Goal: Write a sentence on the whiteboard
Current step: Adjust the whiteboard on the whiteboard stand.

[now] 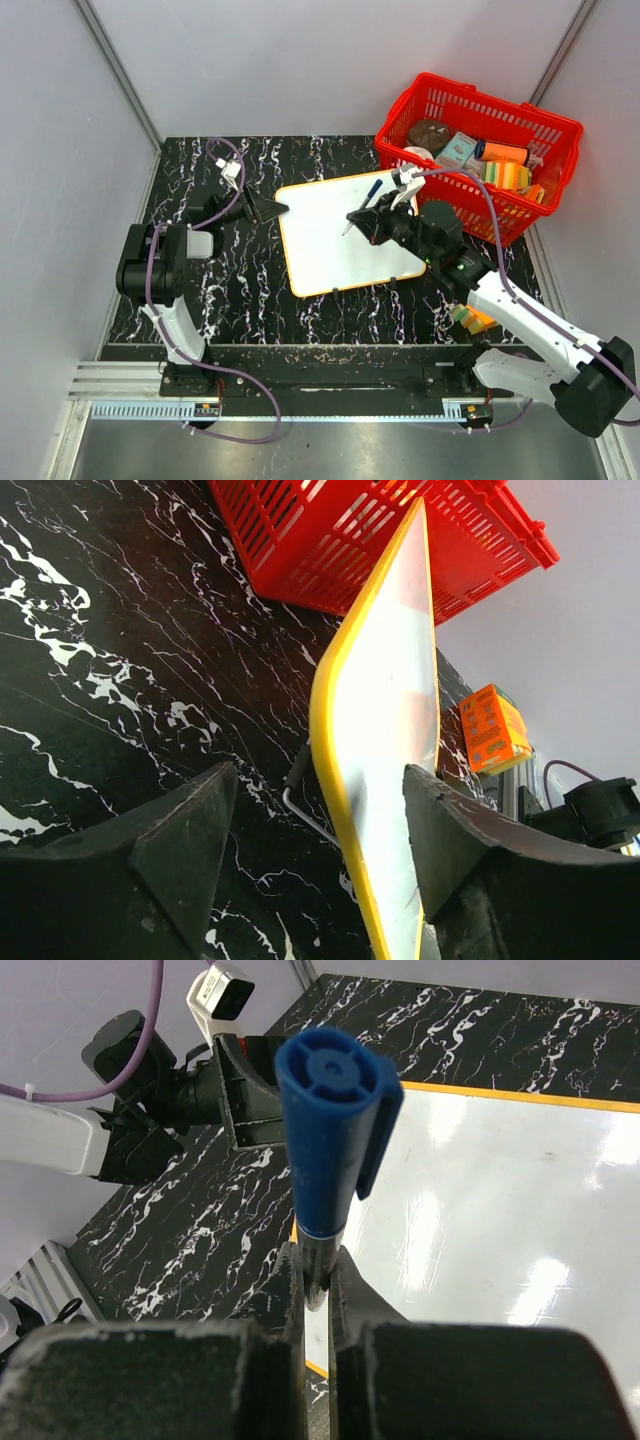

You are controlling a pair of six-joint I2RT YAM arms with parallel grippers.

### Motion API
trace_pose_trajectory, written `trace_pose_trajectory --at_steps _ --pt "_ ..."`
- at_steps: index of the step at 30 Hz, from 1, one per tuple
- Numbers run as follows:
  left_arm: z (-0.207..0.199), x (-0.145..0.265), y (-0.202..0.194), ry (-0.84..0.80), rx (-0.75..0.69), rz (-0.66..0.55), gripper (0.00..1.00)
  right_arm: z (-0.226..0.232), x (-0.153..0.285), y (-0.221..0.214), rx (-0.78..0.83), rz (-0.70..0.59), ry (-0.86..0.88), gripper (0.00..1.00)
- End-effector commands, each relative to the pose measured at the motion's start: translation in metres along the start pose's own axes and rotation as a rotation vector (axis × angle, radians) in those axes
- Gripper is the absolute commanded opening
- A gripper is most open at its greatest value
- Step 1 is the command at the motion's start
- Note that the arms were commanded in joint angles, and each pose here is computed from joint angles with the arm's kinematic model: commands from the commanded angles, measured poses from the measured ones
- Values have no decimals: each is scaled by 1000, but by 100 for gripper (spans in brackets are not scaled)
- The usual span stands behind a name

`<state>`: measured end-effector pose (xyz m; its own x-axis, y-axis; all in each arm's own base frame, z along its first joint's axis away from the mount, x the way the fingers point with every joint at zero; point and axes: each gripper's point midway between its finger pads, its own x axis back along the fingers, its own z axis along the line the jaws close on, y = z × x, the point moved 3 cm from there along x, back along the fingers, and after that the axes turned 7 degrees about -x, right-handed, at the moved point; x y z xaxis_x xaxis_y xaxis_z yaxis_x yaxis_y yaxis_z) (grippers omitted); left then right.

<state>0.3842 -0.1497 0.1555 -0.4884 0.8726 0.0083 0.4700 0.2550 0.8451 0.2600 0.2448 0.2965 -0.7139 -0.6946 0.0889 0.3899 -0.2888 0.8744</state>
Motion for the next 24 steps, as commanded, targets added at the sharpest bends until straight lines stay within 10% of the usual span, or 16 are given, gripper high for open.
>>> trace_pose_trajectory --at_steps 1,24 --pt "-5 -5 22 -98 -67 -42 68 2 -5 8 -5 -38 17 0" --pt "5 -9 1 -28 -24 60 19 -2 -21 4 10 -51 22 0"
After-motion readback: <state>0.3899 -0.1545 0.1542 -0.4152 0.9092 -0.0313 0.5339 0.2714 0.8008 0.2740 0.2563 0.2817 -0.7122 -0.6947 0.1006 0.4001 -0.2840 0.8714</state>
